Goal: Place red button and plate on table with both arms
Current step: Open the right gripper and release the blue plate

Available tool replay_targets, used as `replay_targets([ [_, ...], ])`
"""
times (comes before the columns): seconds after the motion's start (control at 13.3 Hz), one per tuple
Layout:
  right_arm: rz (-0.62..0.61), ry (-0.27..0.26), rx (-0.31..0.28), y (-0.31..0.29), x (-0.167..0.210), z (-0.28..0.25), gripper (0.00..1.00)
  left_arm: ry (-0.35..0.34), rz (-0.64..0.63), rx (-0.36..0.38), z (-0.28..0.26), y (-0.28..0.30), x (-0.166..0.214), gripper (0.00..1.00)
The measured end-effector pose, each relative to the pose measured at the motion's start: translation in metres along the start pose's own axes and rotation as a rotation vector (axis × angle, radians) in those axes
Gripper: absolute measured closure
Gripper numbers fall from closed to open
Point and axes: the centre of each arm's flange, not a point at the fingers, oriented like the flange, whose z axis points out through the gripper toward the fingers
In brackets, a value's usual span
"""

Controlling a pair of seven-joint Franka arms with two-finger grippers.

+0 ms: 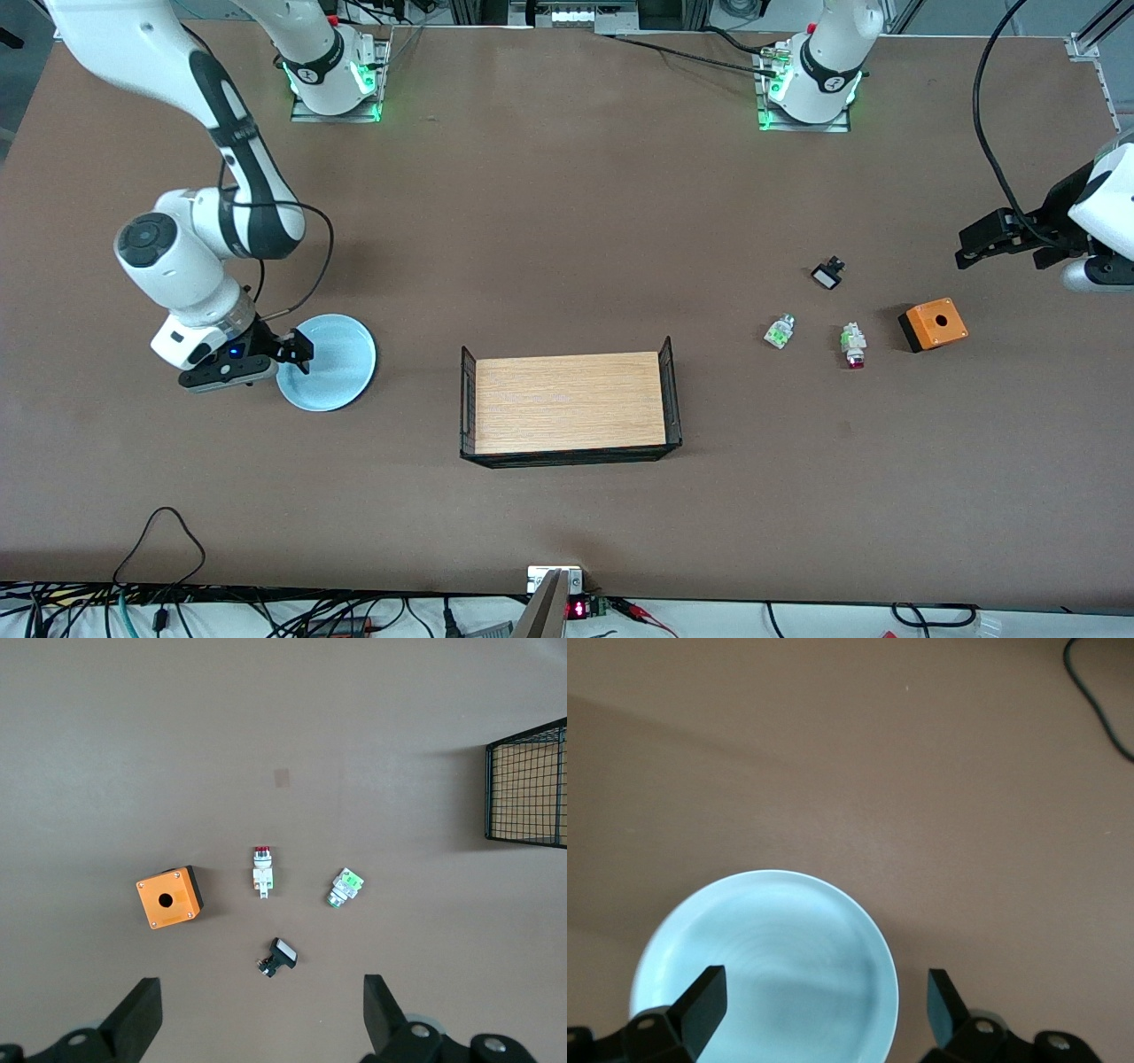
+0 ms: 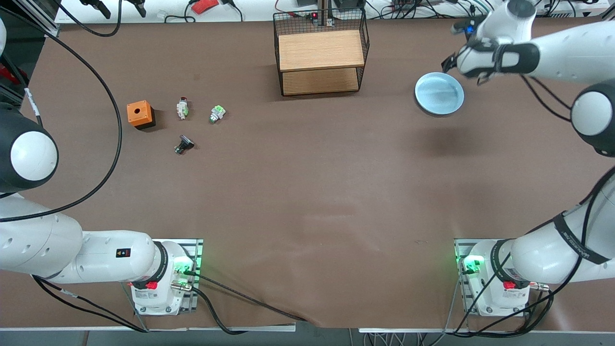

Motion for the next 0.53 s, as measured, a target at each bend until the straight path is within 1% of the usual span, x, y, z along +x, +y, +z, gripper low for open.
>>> replay_targets([
  [0.15, 0.006, -0.069, 0.012, 0.006, 0.022, -0.082, 0.00, 0.008, -0.001, 0.000, -0.003, 0.000, 0.001, 0.00],
  [0.23, 0.014, -0.111, 0.019, 0.009, 0.027, -0.123, 0.00, 0.012, -0.001, 0.000, -0.005, 0.000, 0.001, 0.00],
  [0.3, 0.022, -0.177, 0.030, 0.011, 0.026, -0.173, 0.00, 0.017, -0.001, -0.001, -0.007, 0.000, 0.001, 0.00],
  [0.45, 0.025, -0.235, 0.040, 0.011, 0.019, -0.205, 0.00, 0.019, -0.001, -0.001, -0.008, 0.000, 0.001, 0.00],
  [0.53, 0.031, -0.239, 0.041, 0.014, 0.016, -0.212, 0.00, 0.020, -0.001, -0.001, -0.008, 0.000, 0.001, 0.00],
])
